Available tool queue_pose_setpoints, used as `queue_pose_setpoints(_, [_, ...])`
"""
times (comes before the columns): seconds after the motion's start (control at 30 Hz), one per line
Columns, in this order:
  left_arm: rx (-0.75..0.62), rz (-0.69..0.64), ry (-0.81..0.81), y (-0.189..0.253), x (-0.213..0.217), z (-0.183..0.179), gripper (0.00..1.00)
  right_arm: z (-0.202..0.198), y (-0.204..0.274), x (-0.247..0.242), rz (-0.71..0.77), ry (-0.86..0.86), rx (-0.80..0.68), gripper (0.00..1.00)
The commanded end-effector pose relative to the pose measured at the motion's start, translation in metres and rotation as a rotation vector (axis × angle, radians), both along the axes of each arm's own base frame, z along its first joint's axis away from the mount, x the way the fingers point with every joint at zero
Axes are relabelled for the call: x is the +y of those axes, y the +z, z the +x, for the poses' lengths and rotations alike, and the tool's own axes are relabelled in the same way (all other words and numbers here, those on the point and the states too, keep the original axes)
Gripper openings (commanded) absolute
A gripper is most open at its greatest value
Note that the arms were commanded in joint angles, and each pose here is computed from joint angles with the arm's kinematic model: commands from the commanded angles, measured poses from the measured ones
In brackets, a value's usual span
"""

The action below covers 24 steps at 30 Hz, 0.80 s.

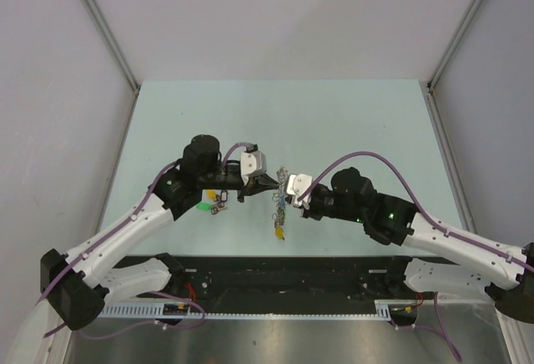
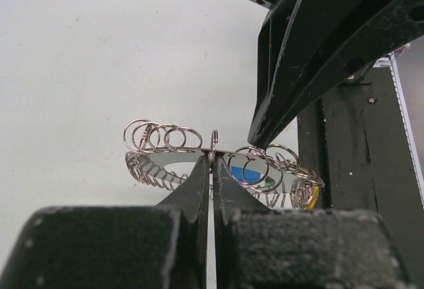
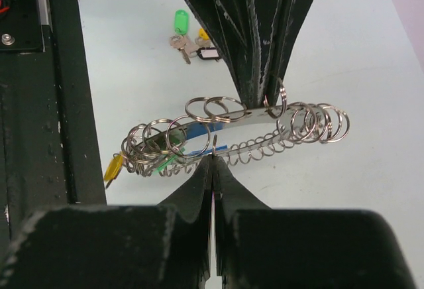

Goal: Put the keys on the keyring

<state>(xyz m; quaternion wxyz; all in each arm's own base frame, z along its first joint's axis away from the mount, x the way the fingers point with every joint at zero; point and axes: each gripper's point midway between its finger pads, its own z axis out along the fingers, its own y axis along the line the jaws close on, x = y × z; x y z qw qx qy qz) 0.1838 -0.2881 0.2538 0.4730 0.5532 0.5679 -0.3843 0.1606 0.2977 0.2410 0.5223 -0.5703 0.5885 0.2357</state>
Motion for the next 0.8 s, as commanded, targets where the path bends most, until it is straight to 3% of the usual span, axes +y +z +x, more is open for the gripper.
queue_pose_setpoints(0.0, [-0.072, -0.093, -0.027, 0.034, -0.003, -0.004, 0.00, 0.002, 0.020, -0.001, 0.091, -0.021, -0.008, 0.00])
queue_pose_setpoints(0.37, [-0.083, -0.074, -0.093, 0.026, -0.004, -0.012, 0.00, 0.003, 0.046, -0.015, 0.184, -0.065, -0.031, 0.00])
queue_pose_setpoints(0.77, [-0.122, -0.003, -0.100, 0.013, 0.001, -0.010, 0.00, 0.003, 0.049, -0.011, 0.190, -0.046, -0.047, 0.00])
